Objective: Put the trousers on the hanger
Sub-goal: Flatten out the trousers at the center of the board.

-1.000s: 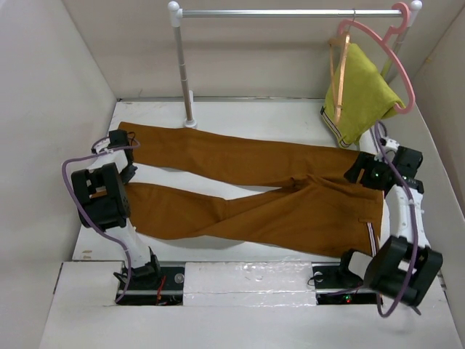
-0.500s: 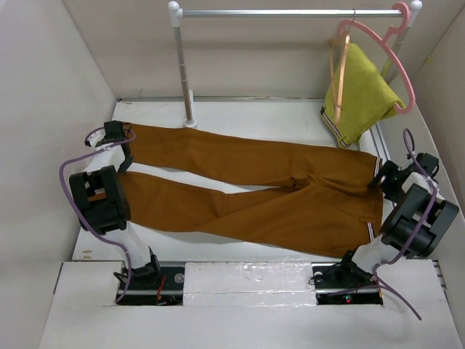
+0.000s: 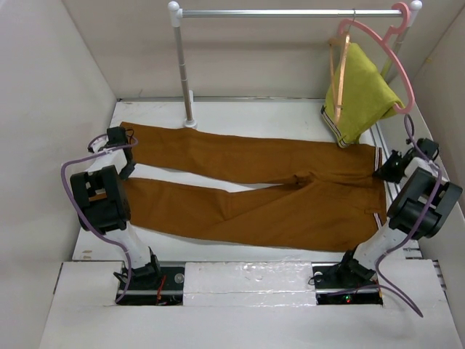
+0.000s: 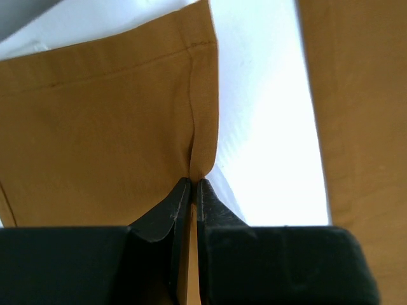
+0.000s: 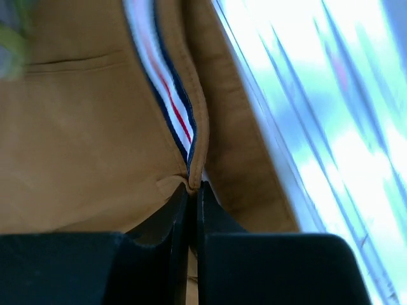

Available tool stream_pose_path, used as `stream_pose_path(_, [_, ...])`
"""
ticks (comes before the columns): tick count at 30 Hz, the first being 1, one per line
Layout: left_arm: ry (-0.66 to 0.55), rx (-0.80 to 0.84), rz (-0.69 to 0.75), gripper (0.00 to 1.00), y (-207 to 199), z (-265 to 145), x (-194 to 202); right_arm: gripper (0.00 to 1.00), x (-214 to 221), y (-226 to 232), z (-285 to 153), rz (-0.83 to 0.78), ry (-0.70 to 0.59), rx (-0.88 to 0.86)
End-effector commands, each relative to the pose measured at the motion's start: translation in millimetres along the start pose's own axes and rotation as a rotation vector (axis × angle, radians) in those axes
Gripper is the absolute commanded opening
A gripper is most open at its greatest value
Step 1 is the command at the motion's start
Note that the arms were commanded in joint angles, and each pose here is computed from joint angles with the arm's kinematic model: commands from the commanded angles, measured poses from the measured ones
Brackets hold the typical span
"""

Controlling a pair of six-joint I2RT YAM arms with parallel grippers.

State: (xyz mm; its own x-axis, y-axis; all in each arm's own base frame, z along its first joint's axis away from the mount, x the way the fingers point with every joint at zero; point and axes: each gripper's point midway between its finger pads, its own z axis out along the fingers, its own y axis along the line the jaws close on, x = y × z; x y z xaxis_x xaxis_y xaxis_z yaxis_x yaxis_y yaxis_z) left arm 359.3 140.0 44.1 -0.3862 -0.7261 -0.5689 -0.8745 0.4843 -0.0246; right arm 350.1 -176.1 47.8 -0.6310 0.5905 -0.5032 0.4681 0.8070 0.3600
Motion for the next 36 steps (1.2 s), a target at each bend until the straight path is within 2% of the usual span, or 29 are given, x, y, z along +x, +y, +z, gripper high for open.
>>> stream_pose_path(1, [-0.016,-0.025,0.004,0.0,10,-3,1,0.0,-80,25,-10,-0.115,-0.177,0.01])
stream_pose_path(2, [-0.014,-0.027,0.006,0.0,11,-4,1,0.0,-101,28,-18,-0.122,-0.201,0.02])
stream_pose_path(3, [-0.018,-0.038,0.006,0.0,13,-4,0,0.07,-104,23,-19,-0.116,-0.198,0.055])
stream_pose_path(4, [-0.019,-0.037,0.005,0.0,13,-6,-1,0.21,-102,20,-22,-0.107,-0.178,0.076])
stream_pose_path(5, [-0.016,-0.027,0.02,0.0,12,-6,-1,0.47,-105,21,-28,-0.109,-0.185,0.087])
stream_pose_path(6, [-0.011,-0.026,0.026,0.0,10,-6,-1,0.58,-100,23,-31,-0.106,-0.171,0.08])
stream_pose_path(8, [-0.008,-0.045,0.024,0.04,14,-9,-2,0.67,-102,38,-55,-0.113,-0.216,0.039])
stream_pose_path(10, [-0.025,-0.012,0.016,0.07,9,-18,-10,0.68,-82,54,-64,-0.089,-0.242,-0.045])
stream_pose_path(11, [-0.046,0.0,0.016,0.02,9,-23,-16,0.67,-84,68,-91,-0.103,-0.313,-0.077])
stream_pose_path(12, [-0.091,0.024,0.01,0.0,7,-37,-26,0.65,-74,83,-99,-0.116,-0.325,-0.132])
stream_pose_path(13, [-0.119,0.037,0.014,0.0,4,-45,-31,0.65,-42,85,-93,-0.084,-0.282,-0.16])
stream_pose_path(15, [-0.166,0.052,0.003,0.0,6,-60,-44,0.63,-15,118,-114,-0.114,-0.315,-0.254])
stream_pose_path(16, [-0.165,0.06,0.005,0.05,5,-62,-45,0.63,20,121,-105,-0.107,-0.256,-0.285])
stream_pose_path(17, [-0.151,0.071,0.018,0.26,4,-63,-42,0.62,36,131,-108,-0.119,-0.243,-0.32])
stream_pose_path(18, [-0.126,0.077,0.013,0.36,4,-62,-40,0.61,55,158,-122,-0.173,-0.241,-0.411])
stream_pose_path(20, [-0.079,0.042,0.013,0.49,15,-61,-32,0.56,100,170,-123,-0.222,-0.165,-0.472])
stream_pose_path(22, [-0.095,0.025,0.006,0.53,29,-67,-26,0.52,137,190,-140,-0.313,-0.116,-0.572])
stream_pose_path(24, [-0.121,0.095,0.004,0.83,30,-79,-24,0.49,169,188,-142,-0.363,-0.05,-0.596])
stream_pose_path(25, [-0.133,0.103,0.015,0.92,30,-81,-25,0.49,181,195,-147,-0.415,-0.037,-0.635])
stream_pose_path(26, [-0.126,0.082,0.024,0.94,37,-83,-22,0.34,189,196,-148,-0.443,-0.019,-0.65])
stream_pose_path(28, [-0.135,0.029,0.014,0.8,46,-85,-25,0.13,200,203,-156,-0.513,0.003,-0.715])
stream_pose_path(29, [-0.116,0.005,0.006,0.42,53,-85,-19,0.0,207,211,-161,-0.553,0.012,-0.757])
stream_pose_path(30, [-0.103,-0.013,0.001,0.17,59,-84,-13,0.0,211,214,-167,-0.577,0.033,-0.766])
stream_pose_path(31, [-0.085,-0.032,-0.02,0.0,67,-82,-9,0.0,214,216,-170,-0.634,0.037,-0.778])
stream_pose_path(33, [-0.014,-0.018,-0.044,0.0,79,-76,9,0.0,230,225,-176,-0.728,0.078,-0.821])
stream_pose_path(35, [0.005,-0.03,-0.133,0.0,104,-67,4,0.0,233,229,-180,-0.775,0.088,-0.808])
stream_pose_path(36, [0.049,-0.031,-0.155,0.0,114,-61,16,0.0,239,235,-184,-0.807,0.086,-0.829])
